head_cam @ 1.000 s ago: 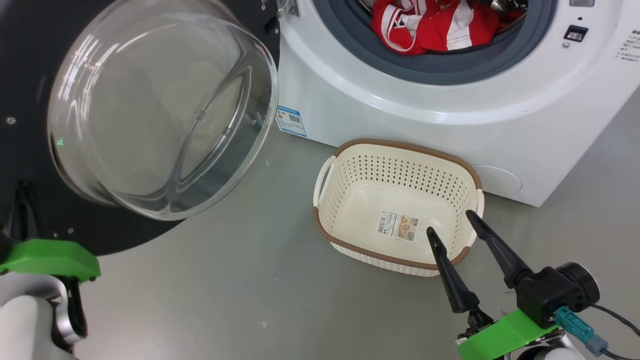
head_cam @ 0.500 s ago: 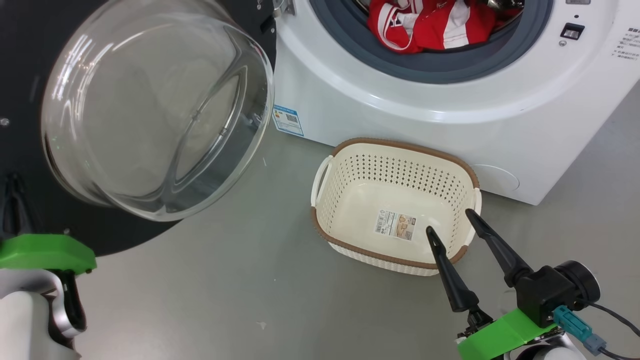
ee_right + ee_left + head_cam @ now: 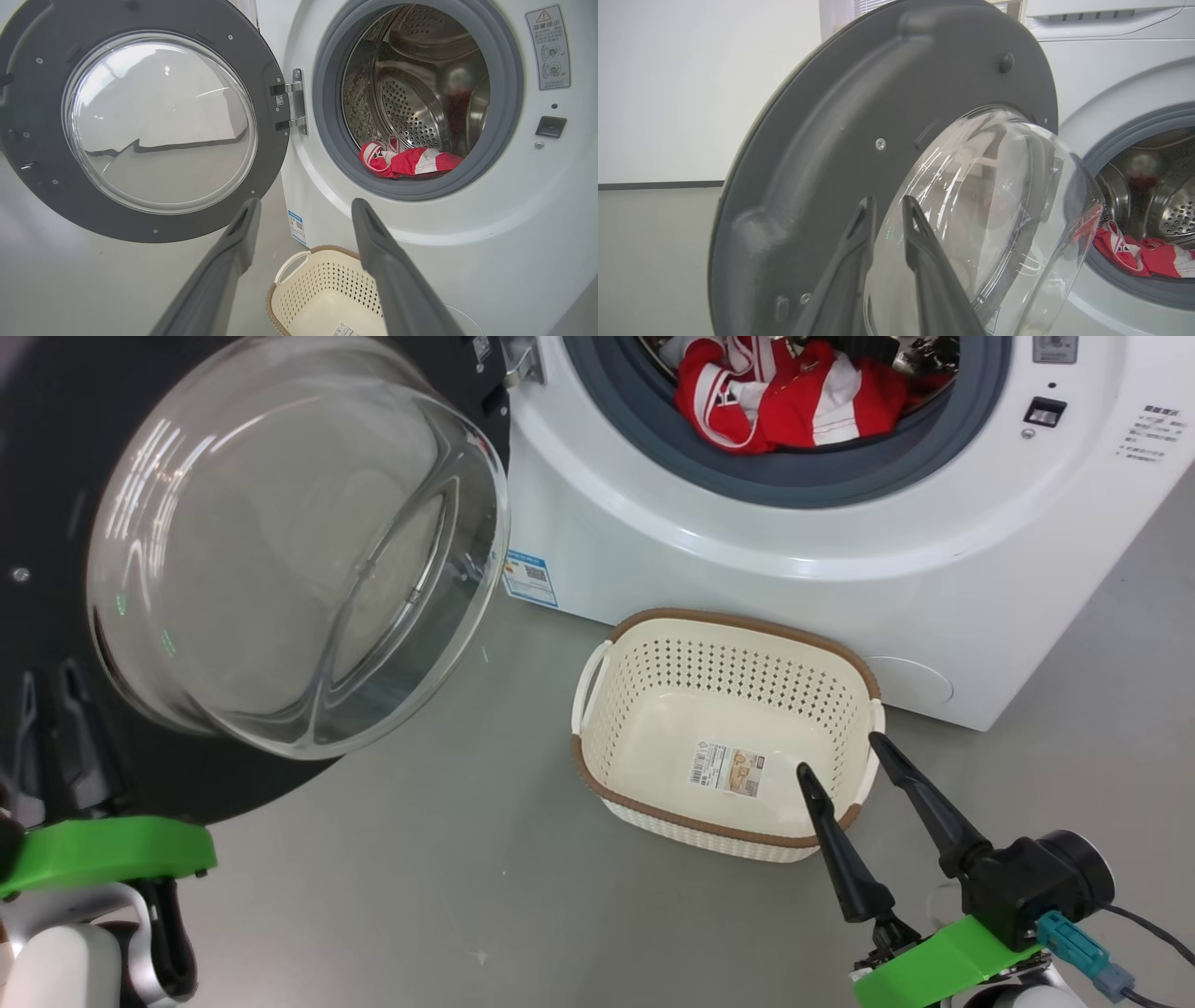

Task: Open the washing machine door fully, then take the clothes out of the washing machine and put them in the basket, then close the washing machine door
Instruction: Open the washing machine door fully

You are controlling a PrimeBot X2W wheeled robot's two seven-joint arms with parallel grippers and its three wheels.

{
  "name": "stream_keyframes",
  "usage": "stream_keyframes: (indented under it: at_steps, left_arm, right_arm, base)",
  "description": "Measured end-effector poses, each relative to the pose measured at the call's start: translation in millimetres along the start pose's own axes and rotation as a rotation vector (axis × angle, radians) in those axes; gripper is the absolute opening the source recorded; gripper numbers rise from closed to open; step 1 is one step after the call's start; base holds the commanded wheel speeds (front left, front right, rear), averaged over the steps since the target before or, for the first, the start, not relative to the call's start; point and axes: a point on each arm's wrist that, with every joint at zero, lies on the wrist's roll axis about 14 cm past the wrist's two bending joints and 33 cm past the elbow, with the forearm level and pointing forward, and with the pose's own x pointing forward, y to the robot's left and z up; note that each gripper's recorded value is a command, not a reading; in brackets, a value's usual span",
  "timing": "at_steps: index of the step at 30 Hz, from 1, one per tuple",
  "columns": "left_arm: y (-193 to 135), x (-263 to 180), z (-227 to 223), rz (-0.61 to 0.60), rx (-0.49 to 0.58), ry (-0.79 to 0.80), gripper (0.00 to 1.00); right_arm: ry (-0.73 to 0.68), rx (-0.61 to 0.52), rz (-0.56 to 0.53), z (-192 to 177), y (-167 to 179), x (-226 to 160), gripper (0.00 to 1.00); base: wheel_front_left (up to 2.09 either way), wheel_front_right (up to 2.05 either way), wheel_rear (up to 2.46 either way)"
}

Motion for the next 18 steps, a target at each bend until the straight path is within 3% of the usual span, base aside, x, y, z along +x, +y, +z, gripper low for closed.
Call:
stream_keyframes:
  at_steps: [1,2,3,10,18]
  left_arm:
    - [-3.8,-0.9,4.3,-0.014,-0.007,-0.015,0.76]
    - [-7.9,-1.5,10.1,-0.029,-0.017,-0.034,0.96]
    - [-12.1,-2.5,15.5,-0.045,-0.028,-0.051,1.00]
    - [-57.1,-10.2,48.7,-0.188,-0.133,-0.158,1.00]
    - [-107.6,-18.5,52.3,-0.349,-0.170,-0.164,1.00]
  right_arm:
    - [-0.001,0.002,-0.006,0.2,-1.6,-0.9,1.00]
    - [-0.005,0.004,-0.013,0.9,-3.5,-2.0,1.00]
    - [-0.011,0.002,-0.019,2.0,-5.3,-3.1,1.00]
    - [-0.040,-0.008,-0.094,10.0,-27.1,-14.6,1.00]
    - [-0.098,-0.027,-0.182,26.2,-54.4,-25.0,1.00]
  base:
    - [0.00,0.00,0.00]
    - [0.00,0.00,0.00]
    - [0.00,0.00,0.00]
    - [0.00,0.00,0.00]
    - [0.00,0.00,0.00]
